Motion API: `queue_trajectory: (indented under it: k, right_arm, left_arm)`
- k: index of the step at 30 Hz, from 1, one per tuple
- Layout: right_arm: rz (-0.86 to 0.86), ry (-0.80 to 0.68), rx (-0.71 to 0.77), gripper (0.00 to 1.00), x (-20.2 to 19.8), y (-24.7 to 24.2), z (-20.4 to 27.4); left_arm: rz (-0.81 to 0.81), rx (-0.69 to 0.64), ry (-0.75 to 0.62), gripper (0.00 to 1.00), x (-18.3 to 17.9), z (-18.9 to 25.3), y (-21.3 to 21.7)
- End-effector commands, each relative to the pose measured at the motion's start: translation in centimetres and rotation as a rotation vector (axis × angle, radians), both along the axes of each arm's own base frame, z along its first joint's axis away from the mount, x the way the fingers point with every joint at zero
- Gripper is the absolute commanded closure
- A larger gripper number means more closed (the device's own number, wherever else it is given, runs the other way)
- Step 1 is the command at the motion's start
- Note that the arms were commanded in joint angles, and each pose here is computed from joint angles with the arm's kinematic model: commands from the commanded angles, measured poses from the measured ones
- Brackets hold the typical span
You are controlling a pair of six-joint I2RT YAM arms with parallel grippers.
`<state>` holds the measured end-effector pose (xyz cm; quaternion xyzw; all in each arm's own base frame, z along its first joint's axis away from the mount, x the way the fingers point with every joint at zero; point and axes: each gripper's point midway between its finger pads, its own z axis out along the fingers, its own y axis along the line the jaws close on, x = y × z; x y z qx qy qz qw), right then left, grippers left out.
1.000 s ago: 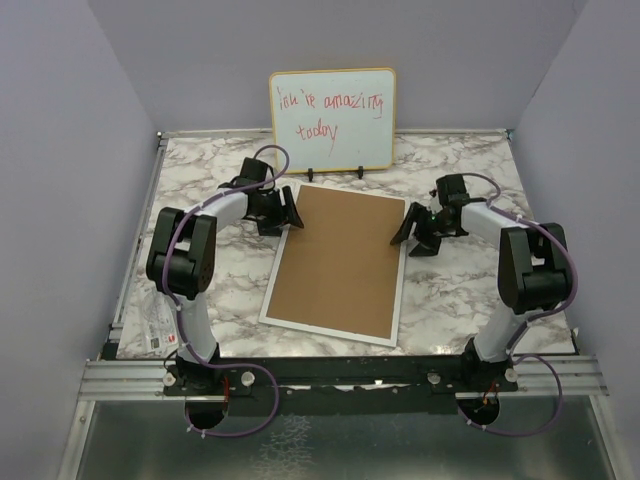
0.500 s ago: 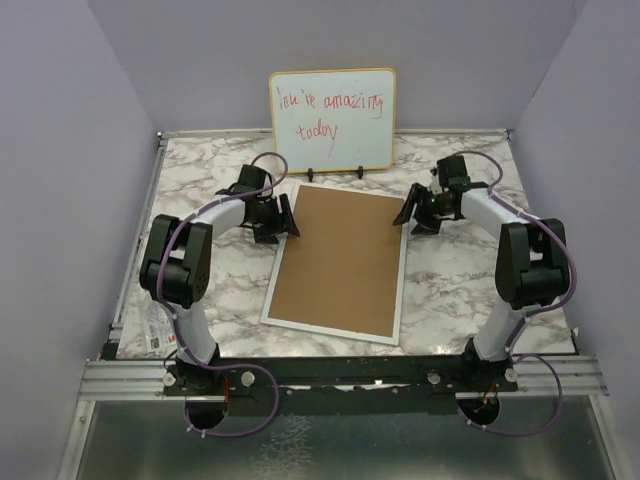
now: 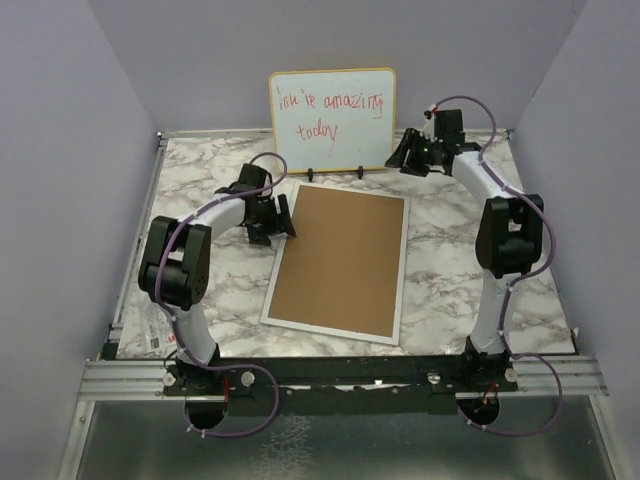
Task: Put the photo into the frame
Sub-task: Install the photo frame at the center of the board.
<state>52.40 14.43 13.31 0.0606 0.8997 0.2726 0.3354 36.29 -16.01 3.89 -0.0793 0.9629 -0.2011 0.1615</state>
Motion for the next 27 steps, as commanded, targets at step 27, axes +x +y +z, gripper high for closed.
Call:
queue_trajectory:
  k: [27]
  right_arm:
    - [0.324, 0.127, 0.026, 0.56, -0.5, 10.5, -8.9]
  left_arm:
    - [0.027, -0.006, -0.081, 0.41, 8.5, -0.7, -1.5]
